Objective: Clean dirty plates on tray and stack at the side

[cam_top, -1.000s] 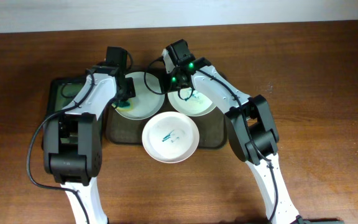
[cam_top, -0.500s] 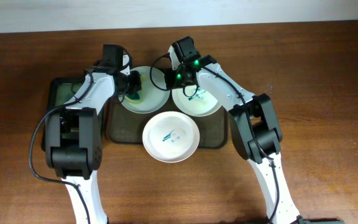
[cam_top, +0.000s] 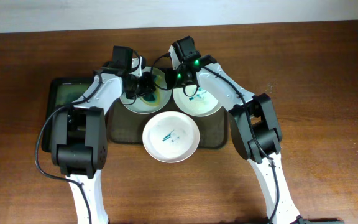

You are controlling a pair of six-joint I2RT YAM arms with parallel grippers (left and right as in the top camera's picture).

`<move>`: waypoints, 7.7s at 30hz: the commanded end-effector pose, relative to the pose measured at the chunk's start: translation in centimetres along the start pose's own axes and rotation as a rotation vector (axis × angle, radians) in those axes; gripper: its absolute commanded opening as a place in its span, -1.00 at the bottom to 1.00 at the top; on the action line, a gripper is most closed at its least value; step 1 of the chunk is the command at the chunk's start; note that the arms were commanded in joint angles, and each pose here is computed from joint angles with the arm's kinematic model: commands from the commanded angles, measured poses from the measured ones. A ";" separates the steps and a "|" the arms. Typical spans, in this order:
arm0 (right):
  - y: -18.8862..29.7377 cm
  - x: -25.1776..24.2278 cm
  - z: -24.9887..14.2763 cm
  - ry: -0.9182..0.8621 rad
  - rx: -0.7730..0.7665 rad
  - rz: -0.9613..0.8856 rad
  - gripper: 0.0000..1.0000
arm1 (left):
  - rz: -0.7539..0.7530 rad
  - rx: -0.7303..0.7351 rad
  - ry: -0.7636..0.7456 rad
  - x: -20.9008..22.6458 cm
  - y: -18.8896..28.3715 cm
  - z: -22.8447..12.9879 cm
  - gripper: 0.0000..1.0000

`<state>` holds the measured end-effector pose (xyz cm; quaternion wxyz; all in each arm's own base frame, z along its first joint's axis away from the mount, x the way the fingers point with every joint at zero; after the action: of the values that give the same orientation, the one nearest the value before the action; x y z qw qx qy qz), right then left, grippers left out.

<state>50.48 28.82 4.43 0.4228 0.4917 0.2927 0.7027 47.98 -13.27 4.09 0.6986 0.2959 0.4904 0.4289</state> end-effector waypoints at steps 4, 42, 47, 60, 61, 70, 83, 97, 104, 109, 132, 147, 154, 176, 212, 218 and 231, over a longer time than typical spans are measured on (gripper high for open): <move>-1.0 2.2 -1.2 0.032 0.033 0.046 -0.92 | 0.337 0.076 0.062 5.4 0.4 -1.8 -1.00; 15.3 7.6 1.4 0.304 -0.350 -0.515 -0.92 | 0.538 0.028 0.117 18.8 17.4 -4.2 -1.00; 17.2 10.9 0.3 0.373 -0.545 -0.751 -0.92 | 0.540 0.028 0.114 19.4 17.8 -4.3 -1.00; 15.5 16.4 -0.6 0.765 -0.620 -0.968 -0.92 | 0.444 -0.022 -0.011 18.7 17.5 -3.0 -1.00; 15.4 16.4 -0.6 0.782 -0.614 -0.975 -0.92 | 0.445 -0.025 -0.011 18.7 17.5 -2.9 -1.00; 15.8 17.2 0.1 0.797 -0.659 -0.993 -0.92 | 0.460 -0.017 -0.167 19.2 16.9 -2.7 -1.00; 16.2 17.0 0.2 0.747 -0.688 -1.000 -0.92 | 0.415 -0.149 -0.147 15.6 21.0 -1.4 0.28; 18.1 12.0 2.8 0.502 -0.688 -0.925 -0.92 | 0.419 -0.160 -0.151 14.8 22.2 -1.5 0.99; 24.8 2.5 5.5 0.074 -0.358 -0.194 -0.92 | 0.419 -0.160 -0.151 14.8 22.2 -1.5 0.99; 33.9 -20.0 3.2 -0.437 -0.266 -0.341 -0.92 | 0.419 -0.160 -0.151 14.8 22.2 -1.5 0.99; 28.9 -10.0 -6.9 -0.356 0.080 -0.165 0.01 | 0.419 -0.160 -0.151 14.8 22.2 -1.5 0.99; 10.3 -3.9 -19.3 -0.274 0.338 -0.232 0.75 | 0.419 -0.160 -0.151 14.8 22.2 -1.5 0.99; 8.7 -2.1 -18.5 -0.322 0.320 -0.116 -0.92 | 0.419 -0.160 -0.151 14.8 22.2 -1.5 0.99; 5.8 4.8 -7.3 -0.278 0.063 -0.309 -0.91 | 0.419 -0.160 -0.151 14.8 22.2 -1.5 0.99; 29.1 5.7 -10.5 0.102 -0.089 -0.161 0.97 | 0.689 -0.122 0.163 15.8 21.1 -2.6 0.99; 29.2 4.3 -9.9 0.065 -0.081 -0.170 0.97 | 0.557 -0.099 0.549 16.6 16.1 -4.3 0.99; 28.0 4.1 -10.2 0.055 -0.040 -0.167 0.97 | 0.599 -0.019 0.309 20.7 13.5 -4.6 0.78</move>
<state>31.69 19.03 26.36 0.4890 0.4304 0.3263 0.6850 42.83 11.70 7.76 0.4439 0.2982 0.4795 0.6958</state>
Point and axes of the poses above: each gripper's point midway between its finger pads, its own y axis back along the fingers, its own x axis along the line the jaws close on, z = x × y, the point moved 3 cm from there along y, back along the fingers, and after that the axes turned 10 degrees about -y, right-handed, at the moved point
